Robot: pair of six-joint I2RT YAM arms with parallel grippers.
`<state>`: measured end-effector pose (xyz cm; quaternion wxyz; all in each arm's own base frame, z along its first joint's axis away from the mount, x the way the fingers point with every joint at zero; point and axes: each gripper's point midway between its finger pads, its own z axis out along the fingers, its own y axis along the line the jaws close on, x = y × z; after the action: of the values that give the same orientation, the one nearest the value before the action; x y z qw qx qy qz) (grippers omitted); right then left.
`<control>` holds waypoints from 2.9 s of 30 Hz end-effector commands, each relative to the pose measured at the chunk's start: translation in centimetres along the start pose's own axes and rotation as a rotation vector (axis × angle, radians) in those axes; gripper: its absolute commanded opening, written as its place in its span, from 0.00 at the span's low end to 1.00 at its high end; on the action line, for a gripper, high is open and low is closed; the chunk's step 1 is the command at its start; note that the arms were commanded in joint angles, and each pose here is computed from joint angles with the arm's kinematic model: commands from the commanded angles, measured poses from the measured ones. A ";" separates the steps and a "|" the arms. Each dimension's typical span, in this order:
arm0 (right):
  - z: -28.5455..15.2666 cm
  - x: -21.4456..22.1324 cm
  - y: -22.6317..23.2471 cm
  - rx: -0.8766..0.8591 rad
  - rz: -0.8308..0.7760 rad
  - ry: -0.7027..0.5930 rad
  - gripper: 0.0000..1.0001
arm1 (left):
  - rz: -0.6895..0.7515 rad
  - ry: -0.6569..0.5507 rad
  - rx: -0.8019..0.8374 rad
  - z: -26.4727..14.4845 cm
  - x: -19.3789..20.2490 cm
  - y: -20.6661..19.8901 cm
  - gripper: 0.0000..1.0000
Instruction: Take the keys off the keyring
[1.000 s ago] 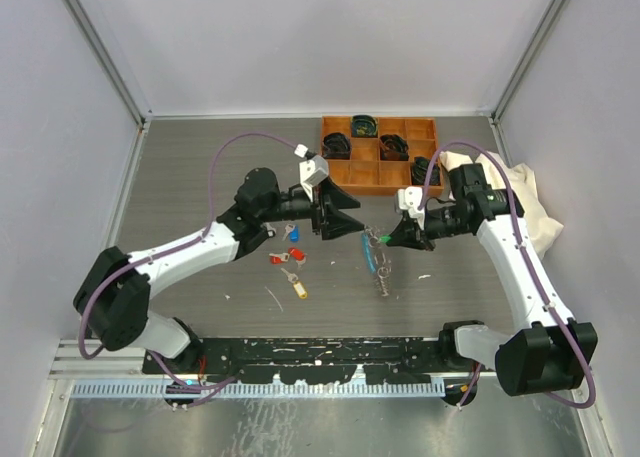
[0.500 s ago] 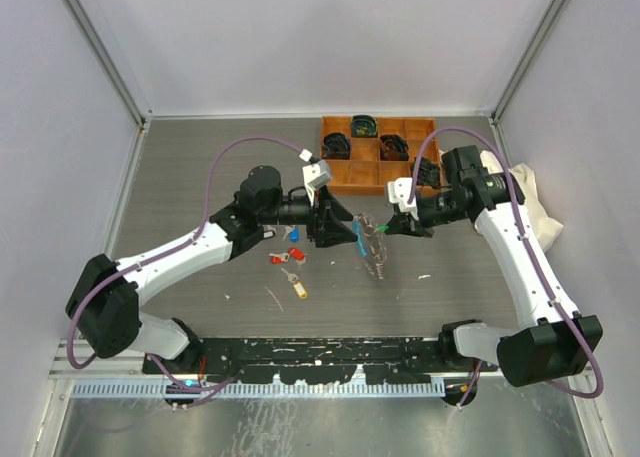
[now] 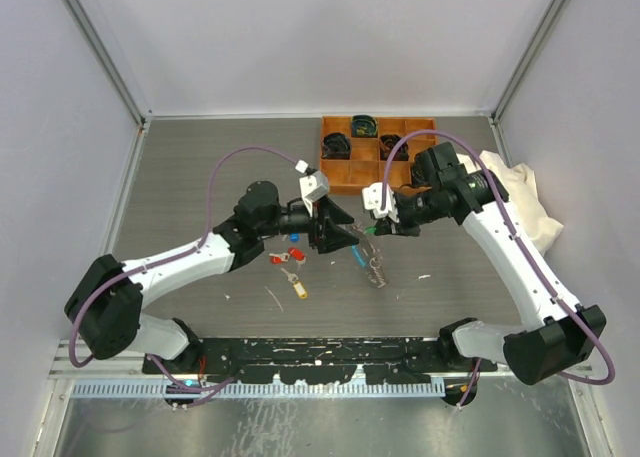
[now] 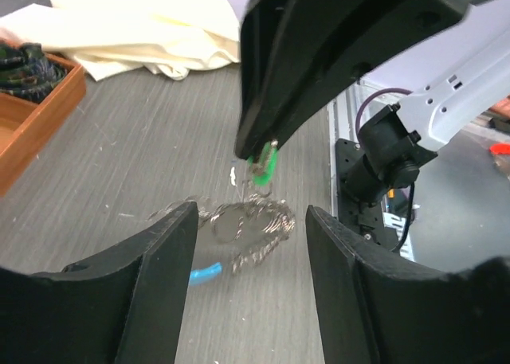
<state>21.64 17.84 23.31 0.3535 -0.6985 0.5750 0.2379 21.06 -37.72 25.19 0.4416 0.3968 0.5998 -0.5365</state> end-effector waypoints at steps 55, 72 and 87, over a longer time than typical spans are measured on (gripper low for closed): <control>2.6 -0.9 0.9 0.007 -0.012 -0.063 0.01 | 0.351 -0.105 -0.130 2.8 -1.7 -1.3 0.35; 2.5 -1.2 0.9 0.009 -0.007 -0.076 0.07 | 0.343 -0.032 -0.086 3.1 -0.6 -1.7 0.00; 2.1 -1.3 0.7 0.021 0.065 -0.152 0.51 | 0.300 -0.132 -0.108 2.1 -2.9 -2.5 0.00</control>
<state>21.11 19.62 20.98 0.3620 -0.6691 0.5912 0.2677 19.77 -40.30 23.25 0.5160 0.4556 0.5830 -0.4316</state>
